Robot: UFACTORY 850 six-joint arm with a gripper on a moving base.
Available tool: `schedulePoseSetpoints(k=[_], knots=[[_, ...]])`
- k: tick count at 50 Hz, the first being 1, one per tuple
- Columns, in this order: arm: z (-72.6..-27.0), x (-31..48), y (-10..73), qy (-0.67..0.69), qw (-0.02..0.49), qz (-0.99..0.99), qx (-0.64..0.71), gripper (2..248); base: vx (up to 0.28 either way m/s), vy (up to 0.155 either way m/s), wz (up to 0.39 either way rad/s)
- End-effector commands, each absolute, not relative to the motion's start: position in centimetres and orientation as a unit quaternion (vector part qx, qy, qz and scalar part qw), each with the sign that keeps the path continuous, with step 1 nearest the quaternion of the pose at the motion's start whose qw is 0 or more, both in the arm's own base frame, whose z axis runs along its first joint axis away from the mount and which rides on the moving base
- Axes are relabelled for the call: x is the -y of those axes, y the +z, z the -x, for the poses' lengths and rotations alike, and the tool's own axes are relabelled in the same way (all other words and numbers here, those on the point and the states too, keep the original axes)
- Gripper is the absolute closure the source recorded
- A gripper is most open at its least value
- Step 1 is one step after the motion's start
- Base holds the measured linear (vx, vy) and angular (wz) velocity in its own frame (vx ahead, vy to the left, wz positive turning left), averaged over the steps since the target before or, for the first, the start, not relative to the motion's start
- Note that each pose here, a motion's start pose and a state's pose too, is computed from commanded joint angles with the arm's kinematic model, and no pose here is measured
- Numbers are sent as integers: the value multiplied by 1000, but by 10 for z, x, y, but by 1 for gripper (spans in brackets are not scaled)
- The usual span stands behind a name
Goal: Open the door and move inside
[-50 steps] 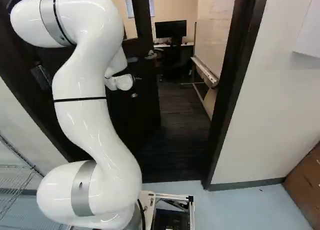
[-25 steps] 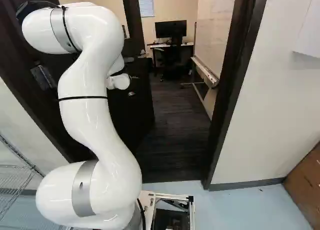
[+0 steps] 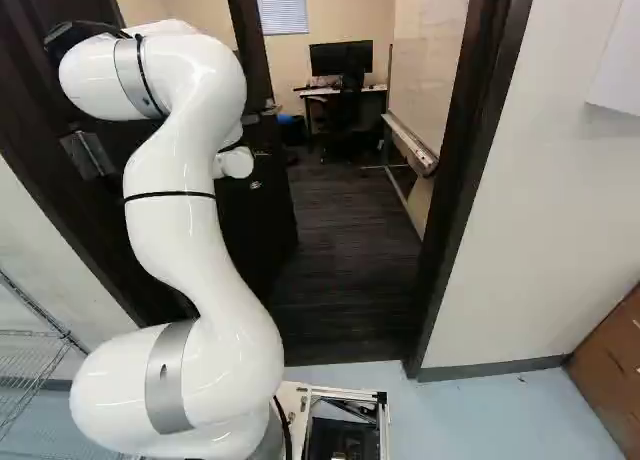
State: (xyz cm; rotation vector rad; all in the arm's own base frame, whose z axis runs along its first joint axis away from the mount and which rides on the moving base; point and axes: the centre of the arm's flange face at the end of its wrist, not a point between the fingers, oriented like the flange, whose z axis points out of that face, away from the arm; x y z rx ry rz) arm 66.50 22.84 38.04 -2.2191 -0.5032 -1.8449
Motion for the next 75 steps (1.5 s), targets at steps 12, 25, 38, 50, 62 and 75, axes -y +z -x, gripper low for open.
schedulePoseSetpoints(k=[12, 25, 38, 50, 62, 75], knots=[[-667, -249, 378, -628, 115, 746, 190, 3, 0, 0, 0], [-669, -271, 376, -629, 124, 738, 210, 3, 0, 0, 0], [-670, -294, 374, -630, 133, 729, 232, 3, 0, 0, 0], [-670, -312, 371, -627, 139, 722, 257, 3, 0, 0, 0], [-670, -329, 368, -622, 144, 715, 285, 3, 0, 0, 0], [-670, -347, 364, -619, 150, 705, 312, 3, 0, 0, 0]])
